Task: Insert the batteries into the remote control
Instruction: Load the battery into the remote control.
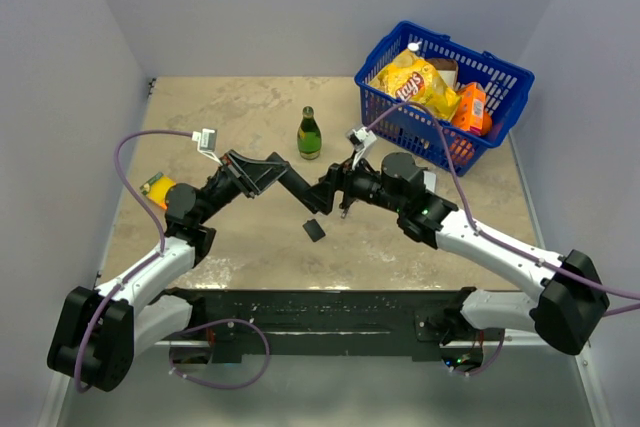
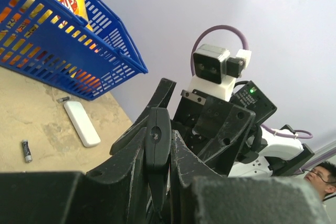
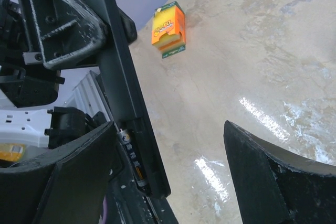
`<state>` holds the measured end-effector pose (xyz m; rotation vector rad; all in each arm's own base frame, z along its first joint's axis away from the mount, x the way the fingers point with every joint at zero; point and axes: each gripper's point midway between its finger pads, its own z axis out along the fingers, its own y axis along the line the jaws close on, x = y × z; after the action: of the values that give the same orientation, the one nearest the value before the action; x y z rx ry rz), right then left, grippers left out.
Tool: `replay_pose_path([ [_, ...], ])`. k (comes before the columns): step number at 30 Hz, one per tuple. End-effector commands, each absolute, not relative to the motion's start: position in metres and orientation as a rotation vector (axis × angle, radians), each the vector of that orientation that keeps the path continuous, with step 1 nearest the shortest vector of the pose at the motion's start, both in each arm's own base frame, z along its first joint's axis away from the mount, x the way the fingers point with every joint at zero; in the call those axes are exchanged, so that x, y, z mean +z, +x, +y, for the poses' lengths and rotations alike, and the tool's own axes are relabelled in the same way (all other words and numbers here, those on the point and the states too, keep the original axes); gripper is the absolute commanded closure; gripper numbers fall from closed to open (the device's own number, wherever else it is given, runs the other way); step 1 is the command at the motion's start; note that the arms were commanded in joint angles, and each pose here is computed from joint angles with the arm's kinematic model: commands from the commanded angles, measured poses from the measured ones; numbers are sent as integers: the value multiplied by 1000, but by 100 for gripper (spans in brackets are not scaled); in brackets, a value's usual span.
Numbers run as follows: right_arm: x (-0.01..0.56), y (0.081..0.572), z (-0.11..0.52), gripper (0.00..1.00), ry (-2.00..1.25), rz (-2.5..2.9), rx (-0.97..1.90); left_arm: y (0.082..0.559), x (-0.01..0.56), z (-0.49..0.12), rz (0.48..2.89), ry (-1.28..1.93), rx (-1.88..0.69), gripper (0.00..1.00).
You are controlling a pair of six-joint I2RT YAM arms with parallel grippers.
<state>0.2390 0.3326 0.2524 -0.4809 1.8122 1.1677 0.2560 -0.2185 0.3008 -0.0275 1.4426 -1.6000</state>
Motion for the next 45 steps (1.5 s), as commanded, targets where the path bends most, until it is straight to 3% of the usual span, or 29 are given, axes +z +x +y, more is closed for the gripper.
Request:
replay_pose_path([
  [1,232,237,327,16,-473,1865,1146,246,347,-213,1261,12,-1639,100],
  [18,212,233,313,16,-445,1905,1129,242,351,-209,1230,42,-1606,100],
  [30,258,226,316,11,-579,1780,1140,245,318,-221,1351,136,-1563,100],
  [36,279,225,328,13,-604,1710,1211,236,325,-226,1337,245,-1574,100],
  [45,276,219,341,24,-671,1708,1283,229,335,-227,1303,290,-1585,100],
])
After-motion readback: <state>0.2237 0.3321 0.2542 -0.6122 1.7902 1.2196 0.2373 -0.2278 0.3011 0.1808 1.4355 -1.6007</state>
